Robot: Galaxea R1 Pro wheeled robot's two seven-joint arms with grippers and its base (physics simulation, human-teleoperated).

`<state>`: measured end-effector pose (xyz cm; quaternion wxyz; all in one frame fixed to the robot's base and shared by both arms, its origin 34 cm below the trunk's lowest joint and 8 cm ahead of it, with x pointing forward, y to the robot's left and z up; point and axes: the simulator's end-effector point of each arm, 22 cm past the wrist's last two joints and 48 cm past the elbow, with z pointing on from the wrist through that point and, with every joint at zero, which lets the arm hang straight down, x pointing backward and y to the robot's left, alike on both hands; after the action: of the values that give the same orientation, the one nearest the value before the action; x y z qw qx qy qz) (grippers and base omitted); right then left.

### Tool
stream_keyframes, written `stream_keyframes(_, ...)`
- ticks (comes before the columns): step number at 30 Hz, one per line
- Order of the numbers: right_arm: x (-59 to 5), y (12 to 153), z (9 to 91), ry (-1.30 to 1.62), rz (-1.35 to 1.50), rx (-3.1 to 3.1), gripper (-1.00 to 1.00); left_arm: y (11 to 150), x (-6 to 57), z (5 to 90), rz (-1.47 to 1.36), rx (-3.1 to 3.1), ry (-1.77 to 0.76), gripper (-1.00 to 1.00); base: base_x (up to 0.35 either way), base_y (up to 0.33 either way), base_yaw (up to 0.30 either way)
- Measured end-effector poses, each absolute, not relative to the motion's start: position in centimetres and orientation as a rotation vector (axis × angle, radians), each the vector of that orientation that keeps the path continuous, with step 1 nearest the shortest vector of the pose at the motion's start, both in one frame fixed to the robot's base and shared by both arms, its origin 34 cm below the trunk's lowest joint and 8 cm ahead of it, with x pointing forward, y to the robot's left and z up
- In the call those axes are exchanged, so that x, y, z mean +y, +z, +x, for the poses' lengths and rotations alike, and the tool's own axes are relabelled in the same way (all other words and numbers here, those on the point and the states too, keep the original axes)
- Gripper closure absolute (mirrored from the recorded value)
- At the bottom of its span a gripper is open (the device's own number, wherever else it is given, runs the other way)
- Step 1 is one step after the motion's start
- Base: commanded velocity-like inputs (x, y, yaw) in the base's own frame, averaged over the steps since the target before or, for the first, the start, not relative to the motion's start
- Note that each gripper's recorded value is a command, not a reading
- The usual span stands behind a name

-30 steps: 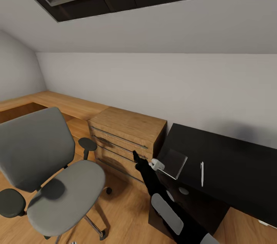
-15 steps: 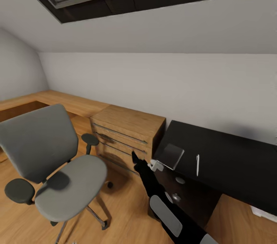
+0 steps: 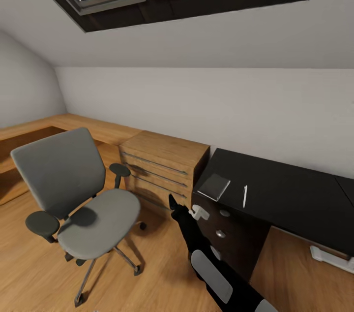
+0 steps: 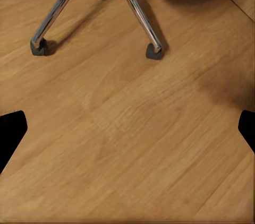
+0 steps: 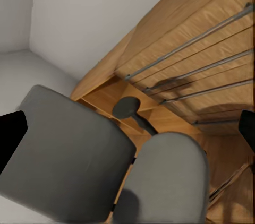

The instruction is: In the bedroom, organize the workspace by keeping the computer under the desk, ensuring the monitor is on the desk, placing the keyboard on the desk next to the monitor, placing the mouse on the desk next to the keyboard, moving the folder from the swivel chair onto the desk next to the mouse, stacking the notebook on top of the folder with the pen on top of the notebook, and positioning the swivel chair next to the desk.

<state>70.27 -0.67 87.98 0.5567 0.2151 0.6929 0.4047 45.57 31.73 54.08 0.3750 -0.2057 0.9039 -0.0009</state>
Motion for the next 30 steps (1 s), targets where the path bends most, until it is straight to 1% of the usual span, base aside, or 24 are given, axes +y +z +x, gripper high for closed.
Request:
stream_keyframes(2,-1.2,87.4,70.4,0.928,0.533,1.654,-1.0,54.3,30.5,45.9,-0.53,2.308,-0.023,-1.0,-0.018,0.0,0.0)
stream_keyframes(11,-2.8,86.4,70.9,0.877,0.596,1.676,-1.0,57.9,29.7,50.4,-0.527,2.257,-0.072,-1.0,-0.004,0.0,0.0)
stream_keyframes(14,-4.0,86.3,71.4,0.858,0.636,1.669,-1.0,60.1,29.5,52.4,-0.522,2.281,-0.11,-1.0,0.0,0.0,0.0)
stream_keyframes(15,-5.6,86.2,72.1,0.839,0.683,1.655,-1.0,62.4,28.9,53.6,-0.523,2.345,-0.169,-1.0,0.0,0.0,0.0)
stream_keyframes(16,-6.0,86.2,72.2,0.835,0.693,1.652,-1.0,65.4,29.4,55.5,-0.508,2.297,-0.174,-1.0,0.0,0.0,0.0)
stream_keyframes(18,-7.1,86.0,72.6,0.822,0.726,1.643,-1.0,68.1,28.9,56.6,-0.501,2.29,-0.206,-1.0,0.0,0.0,0.0)
stream_keyframes(24,-9.8,85.5,73.4,0.802,0.821,1.62,-1.0,71.7,27.0,57.4,-0.501,2.304,-0.283,-1.0,0.0,0.0,0.0)
stream_keyframes(28,-11.1,84.5,73.6,0.797,0.885,1.619,-1.0,73.1,24.7,57.6,-0.521,2.359,-0.413,-1.0,0.0,0.0,0.0)
stream_keyframes(29,-11.4,84.1,73.6,0.798,0.907,1.62,-1.0,74.8,23.5,58.2,-0.536,2.35,-0.51,-1.0,0.0,0.0,0.0)
stream_keyframes(30,-11.5,84.0,73.6,0.799,0.914,1.62,-1.0,75.4,23.1,58.5,-0.539,2.343,-0.543,-1.0,0.0,0.0,0.0)
